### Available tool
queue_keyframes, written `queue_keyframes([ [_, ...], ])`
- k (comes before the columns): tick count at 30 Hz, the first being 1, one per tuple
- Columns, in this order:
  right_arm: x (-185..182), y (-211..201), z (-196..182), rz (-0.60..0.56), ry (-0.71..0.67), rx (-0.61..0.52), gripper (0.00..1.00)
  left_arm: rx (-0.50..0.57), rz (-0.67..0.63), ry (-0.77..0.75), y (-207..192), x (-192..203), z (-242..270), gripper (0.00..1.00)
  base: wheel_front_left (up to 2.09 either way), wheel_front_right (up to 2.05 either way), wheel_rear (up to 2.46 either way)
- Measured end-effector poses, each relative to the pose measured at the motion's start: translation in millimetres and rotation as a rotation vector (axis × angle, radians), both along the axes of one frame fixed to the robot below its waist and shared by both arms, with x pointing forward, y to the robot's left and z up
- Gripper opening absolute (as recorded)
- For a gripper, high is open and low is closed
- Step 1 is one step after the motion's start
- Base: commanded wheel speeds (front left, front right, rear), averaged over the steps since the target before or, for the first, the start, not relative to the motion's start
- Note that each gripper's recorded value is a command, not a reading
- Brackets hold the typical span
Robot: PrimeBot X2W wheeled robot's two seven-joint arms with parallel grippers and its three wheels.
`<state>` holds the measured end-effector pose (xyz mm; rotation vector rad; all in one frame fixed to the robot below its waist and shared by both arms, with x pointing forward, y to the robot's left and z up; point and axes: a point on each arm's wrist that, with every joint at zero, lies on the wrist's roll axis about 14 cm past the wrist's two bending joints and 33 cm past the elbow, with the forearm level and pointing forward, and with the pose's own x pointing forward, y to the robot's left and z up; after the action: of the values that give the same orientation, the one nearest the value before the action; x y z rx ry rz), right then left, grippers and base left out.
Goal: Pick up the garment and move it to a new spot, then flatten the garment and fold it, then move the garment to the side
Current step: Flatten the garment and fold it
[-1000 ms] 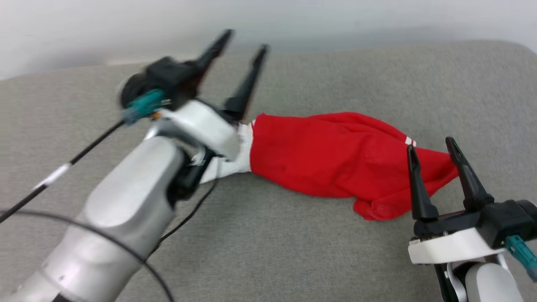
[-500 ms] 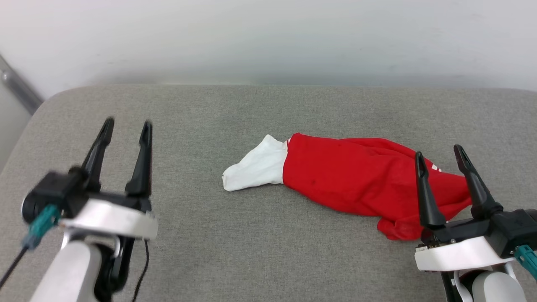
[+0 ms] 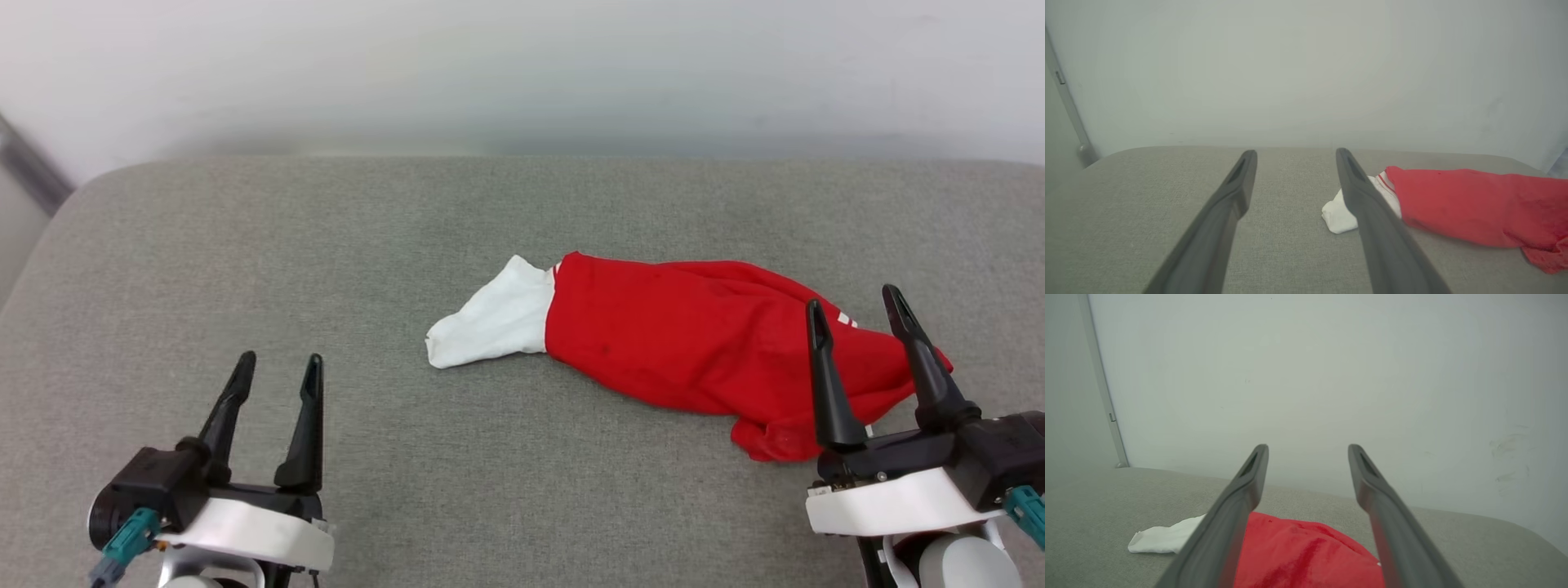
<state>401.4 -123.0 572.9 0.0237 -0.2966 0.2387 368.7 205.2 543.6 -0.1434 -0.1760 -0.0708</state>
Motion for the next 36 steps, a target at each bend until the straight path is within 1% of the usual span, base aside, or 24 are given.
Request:
queue_keyframes([
  [4,3.5,-2.5,-5.2,-0.009,0.012,-0.011,1.00,0.035,-0.065,0.057,-10.2,17.2,-9.2,1.00,0.00,0.00,0.00],
  [5,5.6,-2.8,-5.9,-0.010,0.011,-0.017,1.00,0.056,-0.089,0.066,-14.1,24.7,-8.2,1.00,0.00,0.00,0.00],
  [7,9.9,-5.0,-10.4,-0.018,0.021,-0.023,1.00,0.135,-0.150,0.090,-24.9,41.5,-7.1,1.00,0.00,0.00,0.00],
  [10,17.5,-7.6,-20.7,-0.028,0.042,-0.044,1.00,0.198,-0.242,0.197,-41.8,66.6,-20.1,1.00,0.00,0.00,0.00],
  [12,25.0,-8.2,-25.0,-0.031,0.047,-0.055,1.00,0.203,-0.286,0.275,-49.0,85.5,-25.9,1.00,0.00,0.00,0.00],
  [15,37.1,-11.5,-34.0,-0.041,0.061,-0.062,1.00,0.259,-0.354,0.438,-54.6,107.2,-45.6,1.00,0.00,0.00,0.00],
  [16,40.1,-12.2,-38.3,-0.043,0.070,-0.062,1.00,0.294,-0.378,0.500,-56.1,111.1,-54.6,1.00,0.00,0.00,0.00],
  [18,46.7,-13.4,-46.6,-0.046,0.086,-0.063,1.00,0.331,-0.425,0.616,-58.5,116.4,-71.0,1.00,0.00,0.00,0.00],
  [20,52.3,-13.8,-54.9,-0.047,0.103,-0.063,1.00,0.343,-0.450,0.700,-58.1,123.8,-81.9,1.00,0.00,0.00,0.00],
  [23,58.6,-14.3,-66.1,-0.048,0.125,-0.067,1.00,0.392,-0.487,0.831,-54.7,125.7,-104.4,1.00,0.00,0.00,0.00],
  [26,63.8,-15.6,-73.7,-0.051,0.139,-0.068,1.00,0.327,-0.565,0.957,-68.2,114.6,-128.9,1.00,0.00,0.00,0.00],
  [32,69.0,-16.7,-80.6,-0.054,0.151,-0.069,1.00,0.336,-0.618,1.060,-71.8,105.5,-151.0,1.00,0.00,0.00,0.00],
  [33,69.7,-16.7,-80.8,-0.054,0.150,-0.069,1.00,0.335,-0.622,1.075,-71.8,103.3,-155.2,0.80,0.00,0.00,0.00],
  [34,69.9,-16.8,-81.4,-0.054,0.152,-0.069,1.00,0.343,-0.621,1.086,-70.4,102.1,-158.6,0.34,0.00,0.00,0.00],
  [35,69.8,-16.7,-81.5,-0.053,0.152,-0.069,1.00,0.351,-0.619,1.089,-68.8,102.1,-160.5,0.00,0.00,0.00,0.00],
  [36,69.6,-16.7,-81.2,-0.053,0.151,-0.069,1.00,0.366,-0.614,1.093,-66.2,101.6,-162.5,0.00,0.00,0.00,0.00],
])
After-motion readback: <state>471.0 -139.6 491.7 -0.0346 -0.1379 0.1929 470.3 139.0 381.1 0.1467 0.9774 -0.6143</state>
